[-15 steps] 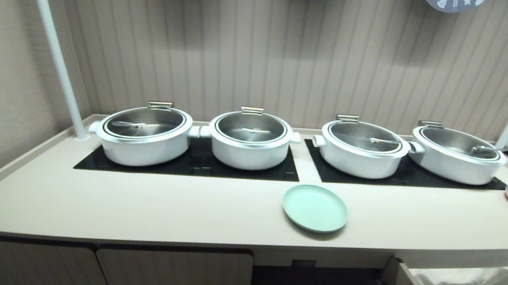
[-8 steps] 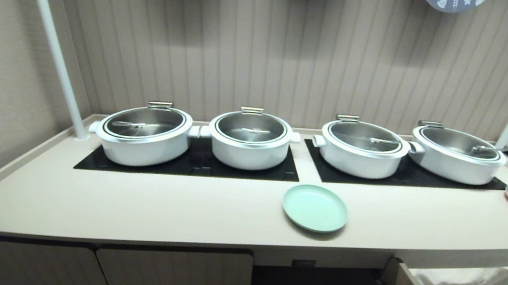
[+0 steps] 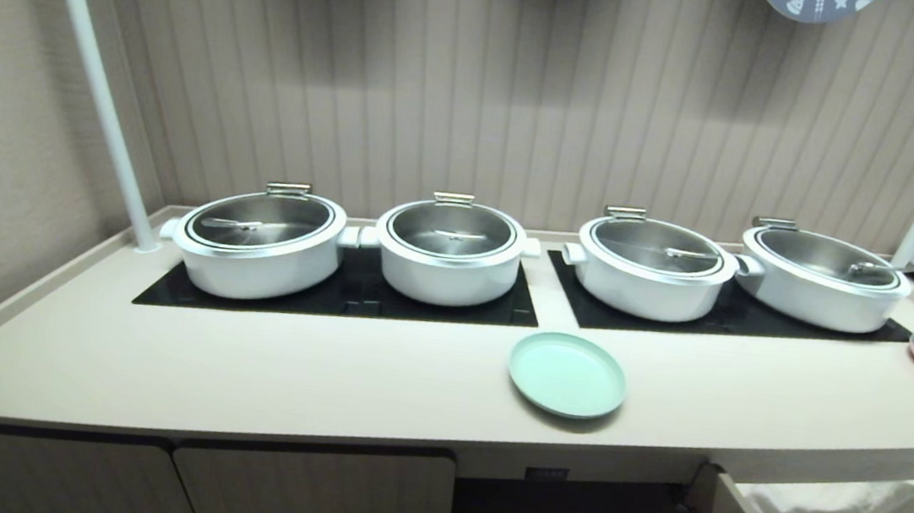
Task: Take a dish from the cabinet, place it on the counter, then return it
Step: Pick up the plate from the table
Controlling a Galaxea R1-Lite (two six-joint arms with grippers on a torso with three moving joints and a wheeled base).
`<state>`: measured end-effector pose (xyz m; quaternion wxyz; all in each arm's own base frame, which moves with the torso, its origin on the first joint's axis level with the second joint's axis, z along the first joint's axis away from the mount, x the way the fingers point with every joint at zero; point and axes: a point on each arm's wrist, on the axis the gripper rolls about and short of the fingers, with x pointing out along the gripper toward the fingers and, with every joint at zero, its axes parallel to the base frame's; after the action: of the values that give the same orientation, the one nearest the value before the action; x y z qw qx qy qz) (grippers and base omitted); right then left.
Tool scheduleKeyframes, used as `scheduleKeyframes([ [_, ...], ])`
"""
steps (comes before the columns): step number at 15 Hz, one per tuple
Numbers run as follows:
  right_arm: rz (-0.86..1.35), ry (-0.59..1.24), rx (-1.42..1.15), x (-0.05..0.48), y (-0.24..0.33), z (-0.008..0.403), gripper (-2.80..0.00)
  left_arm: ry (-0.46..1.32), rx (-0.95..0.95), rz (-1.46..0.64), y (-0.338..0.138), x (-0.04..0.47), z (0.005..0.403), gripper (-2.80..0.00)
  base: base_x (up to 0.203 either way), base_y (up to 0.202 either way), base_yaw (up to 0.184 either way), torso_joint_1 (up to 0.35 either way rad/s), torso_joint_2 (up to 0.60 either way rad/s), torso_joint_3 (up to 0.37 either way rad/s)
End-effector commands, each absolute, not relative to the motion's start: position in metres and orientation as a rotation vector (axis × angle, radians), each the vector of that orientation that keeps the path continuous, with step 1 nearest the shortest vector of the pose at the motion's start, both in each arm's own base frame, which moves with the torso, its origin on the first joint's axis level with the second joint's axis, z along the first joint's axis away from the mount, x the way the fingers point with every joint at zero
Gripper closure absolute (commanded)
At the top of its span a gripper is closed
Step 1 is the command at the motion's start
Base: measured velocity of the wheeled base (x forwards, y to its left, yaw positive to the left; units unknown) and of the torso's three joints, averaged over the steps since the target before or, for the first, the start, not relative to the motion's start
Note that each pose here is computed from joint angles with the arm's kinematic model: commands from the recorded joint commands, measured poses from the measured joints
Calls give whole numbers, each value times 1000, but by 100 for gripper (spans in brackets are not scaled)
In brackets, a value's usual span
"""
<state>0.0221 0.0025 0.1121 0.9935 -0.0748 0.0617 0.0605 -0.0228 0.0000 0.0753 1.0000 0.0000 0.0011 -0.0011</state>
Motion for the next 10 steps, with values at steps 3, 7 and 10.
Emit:
scheduleKeyframes([
  [3, 192, 241, -157, 56, 8, 126, 0, 2, 0, -3, 0, -23, 75, 0, 0, 0, 0, 0, 0, 0],
  [7, 214, 274, -157, 93, 14, 150, 0, 2, 0, -2, 0, -23, 75, 0, 0, 0, 0, 0, 0, 0],
  [10, 241, 297, -158, 119, 21, 163, 0, 2, 0, -2, 0, -23, 75, 0, 0, 0, 0, 0, 0, 0],
])
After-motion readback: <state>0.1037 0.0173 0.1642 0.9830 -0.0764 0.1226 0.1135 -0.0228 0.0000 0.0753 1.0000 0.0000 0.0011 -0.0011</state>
